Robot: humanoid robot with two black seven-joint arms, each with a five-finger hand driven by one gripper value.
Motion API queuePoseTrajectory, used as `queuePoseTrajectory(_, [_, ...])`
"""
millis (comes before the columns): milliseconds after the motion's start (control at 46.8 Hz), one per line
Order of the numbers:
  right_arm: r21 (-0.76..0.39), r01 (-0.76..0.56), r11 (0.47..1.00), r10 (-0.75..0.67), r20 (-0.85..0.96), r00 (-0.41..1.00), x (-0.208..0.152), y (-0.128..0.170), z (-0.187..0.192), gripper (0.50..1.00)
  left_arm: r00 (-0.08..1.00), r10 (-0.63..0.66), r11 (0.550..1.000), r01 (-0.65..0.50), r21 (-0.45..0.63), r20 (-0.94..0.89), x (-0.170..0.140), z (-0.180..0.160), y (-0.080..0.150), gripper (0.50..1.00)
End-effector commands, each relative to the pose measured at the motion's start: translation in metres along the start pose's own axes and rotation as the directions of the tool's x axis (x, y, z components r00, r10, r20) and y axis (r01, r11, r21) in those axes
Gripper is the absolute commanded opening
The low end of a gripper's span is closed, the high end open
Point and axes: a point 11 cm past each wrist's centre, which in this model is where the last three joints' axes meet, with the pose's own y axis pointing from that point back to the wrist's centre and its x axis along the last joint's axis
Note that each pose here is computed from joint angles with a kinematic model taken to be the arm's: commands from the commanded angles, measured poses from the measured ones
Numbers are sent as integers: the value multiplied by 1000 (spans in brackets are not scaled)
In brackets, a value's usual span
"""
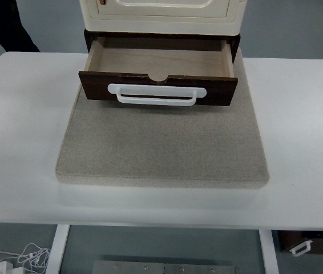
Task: Close drawer under combined cabinet
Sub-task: 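Reach the left hand over the open brown drawer toward its front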
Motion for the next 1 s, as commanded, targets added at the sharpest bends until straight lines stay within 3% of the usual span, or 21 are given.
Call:
queuePoseTrajectory(0, [1,0,1000,0,0,1000,0,0,-1,952,999,-34,998,33,56,28,-10,-9,-5,1000])
queuePoseTrajectory(235, [1,0,1000,0,0,1000,0,0,-1,952,979,-147,968,113,224,142,-37,-33,-22,1000])
queuePoseTrajectory(448, [1,-1,1000,1,0,1000,0,0,-1,952,931,-290,915,202,349,223,-65,-55,-23,1000])
queuePoseTrajectory(726, [0,-1,1000,1,0,1000,0,0,0,952,791,-518,768,261,585,326,-74,-98,-2,1000])
queuePoseTrajectory(982, [0,0,1000,0,0,1000,0,0,0,952,699,-675,587,314,746,237,-85,-120,21,1000])
